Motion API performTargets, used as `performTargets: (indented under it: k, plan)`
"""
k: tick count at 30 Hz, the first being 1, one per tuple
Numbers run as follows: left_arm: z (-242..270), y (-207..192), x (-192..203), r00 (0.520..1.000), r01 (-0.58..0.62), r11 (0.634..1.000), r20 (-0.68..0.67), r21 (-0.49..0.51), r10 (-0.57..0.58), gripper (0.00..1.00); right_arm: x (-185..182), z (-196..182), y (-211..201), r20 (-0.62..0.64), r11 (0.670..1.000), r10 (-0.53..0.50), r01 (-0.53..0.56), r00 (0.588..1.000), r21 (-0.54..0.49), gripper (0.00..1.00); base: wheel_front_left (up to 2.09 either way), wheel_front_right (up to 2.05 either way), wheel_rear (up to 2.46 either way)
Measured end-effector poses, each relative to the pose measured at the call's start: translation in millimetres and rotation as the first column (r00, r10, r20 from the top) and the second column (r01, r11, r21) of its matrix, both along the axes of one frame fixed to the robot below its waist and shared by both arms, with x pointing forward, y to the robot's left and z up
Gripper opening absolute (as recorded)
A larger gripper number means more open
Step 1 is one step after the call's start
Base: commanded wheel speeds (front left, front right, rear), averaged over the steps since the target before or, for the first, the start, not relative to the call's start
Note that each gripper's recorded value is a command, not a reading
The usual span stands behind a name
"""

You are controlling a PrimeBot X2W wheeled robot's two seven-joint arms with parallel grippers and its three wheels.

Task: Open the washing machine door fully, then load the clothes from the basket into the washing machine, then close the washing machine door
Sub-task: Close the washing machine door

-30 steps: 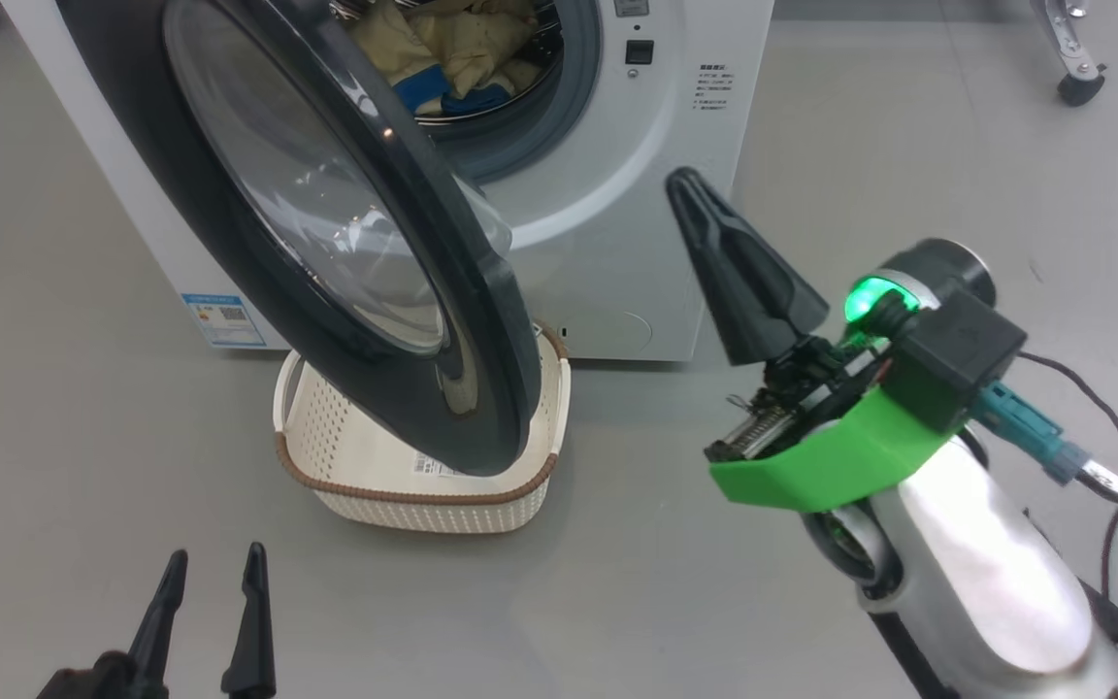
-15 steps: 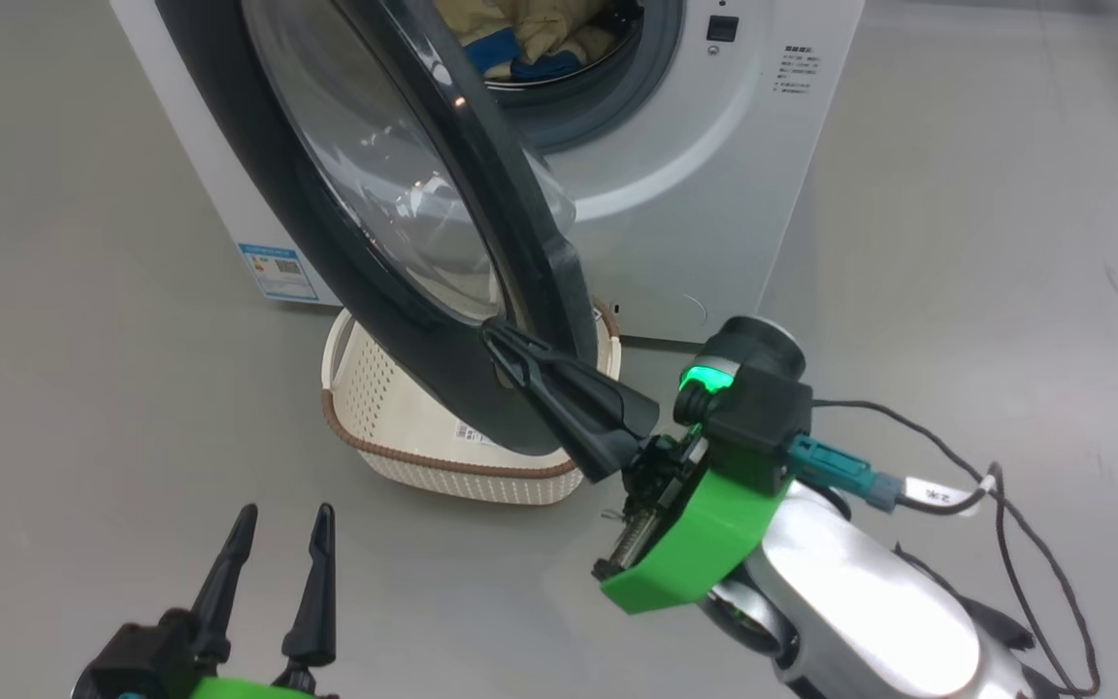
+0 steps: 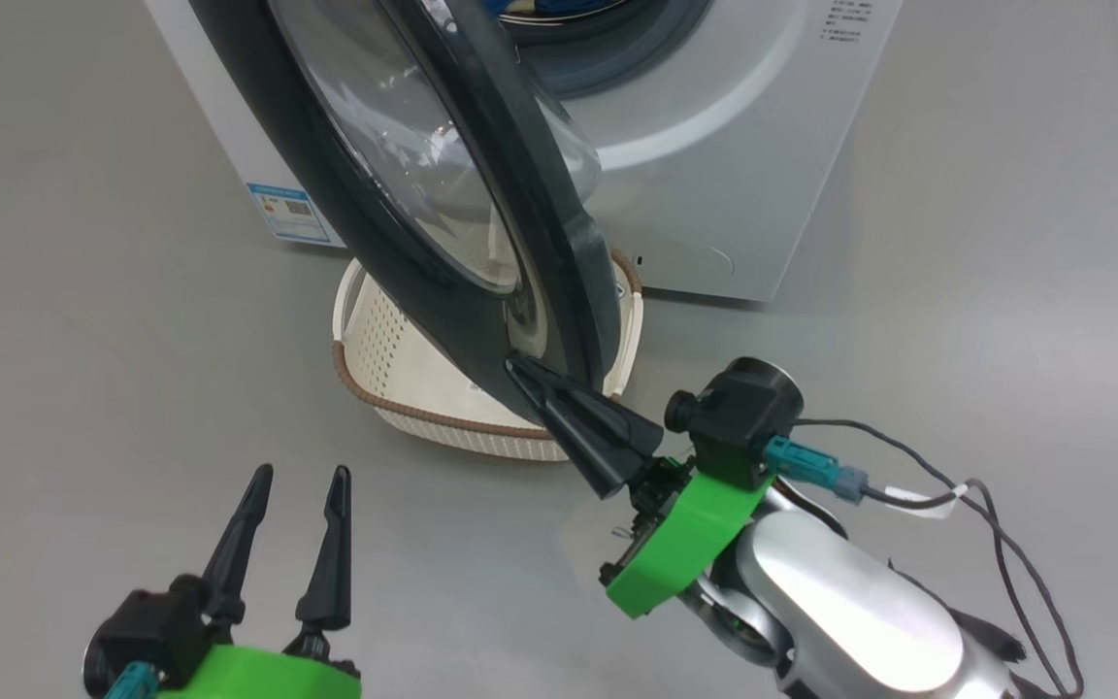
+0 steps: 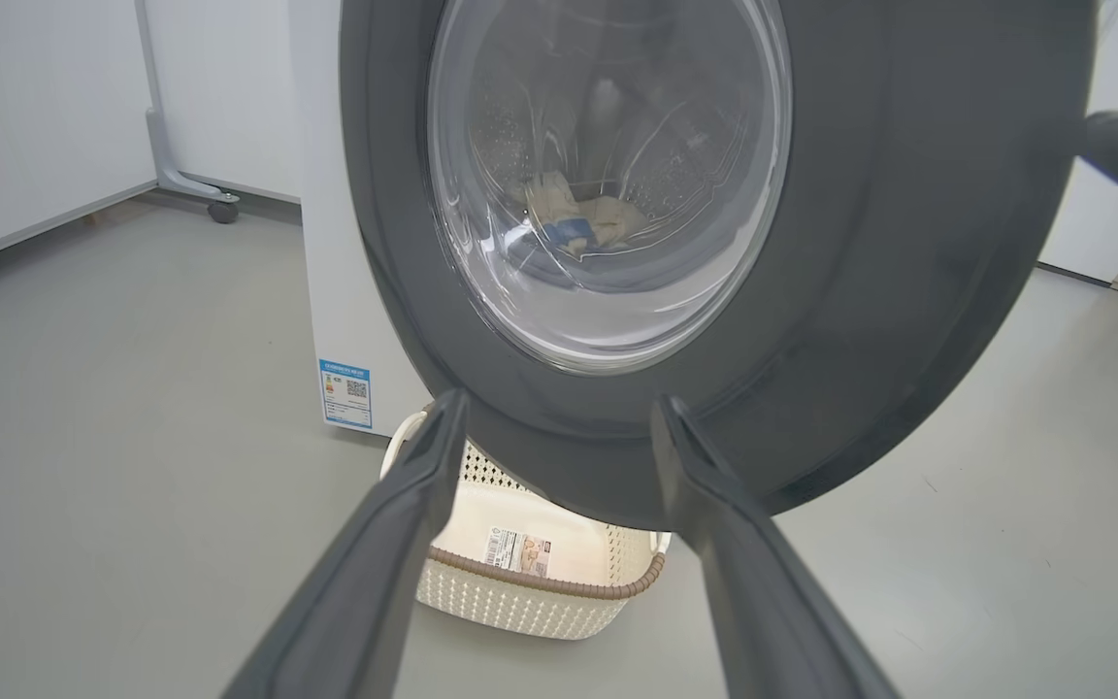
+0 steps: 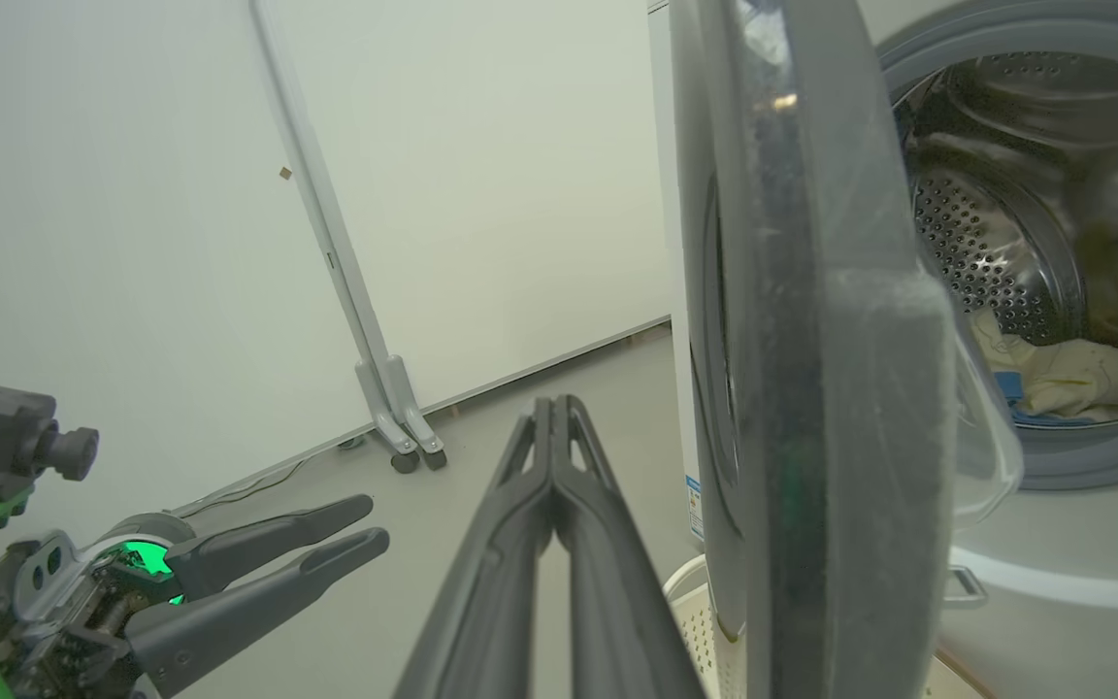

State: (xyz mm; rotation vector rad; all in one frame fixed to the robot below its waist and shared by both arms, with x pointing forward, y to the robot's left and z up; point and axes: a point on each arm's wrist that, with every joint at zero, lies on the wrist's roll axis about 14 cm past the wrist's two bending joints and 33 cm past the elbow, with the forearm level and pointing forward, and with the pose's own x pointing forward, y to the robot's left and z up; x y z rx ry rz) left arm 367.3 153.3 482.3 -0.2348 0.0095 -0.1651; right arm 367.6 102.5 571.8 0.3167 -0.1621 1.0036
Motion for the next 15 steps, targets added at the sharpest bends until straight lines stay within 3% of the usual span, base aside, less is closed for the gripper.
performTargets:
  k: [15]
  plan:
    - [-15.5, 2.9, 10.9, 0.999, -0.008, 1.000, -0.045, -0.004, 0.008, 1.00, 37.2, -20.2, -10.3, -0.071, 0.998, -0.060, 0.062, 0.996, 0.016, 0.00, 0.00, 0.00, 0.00]
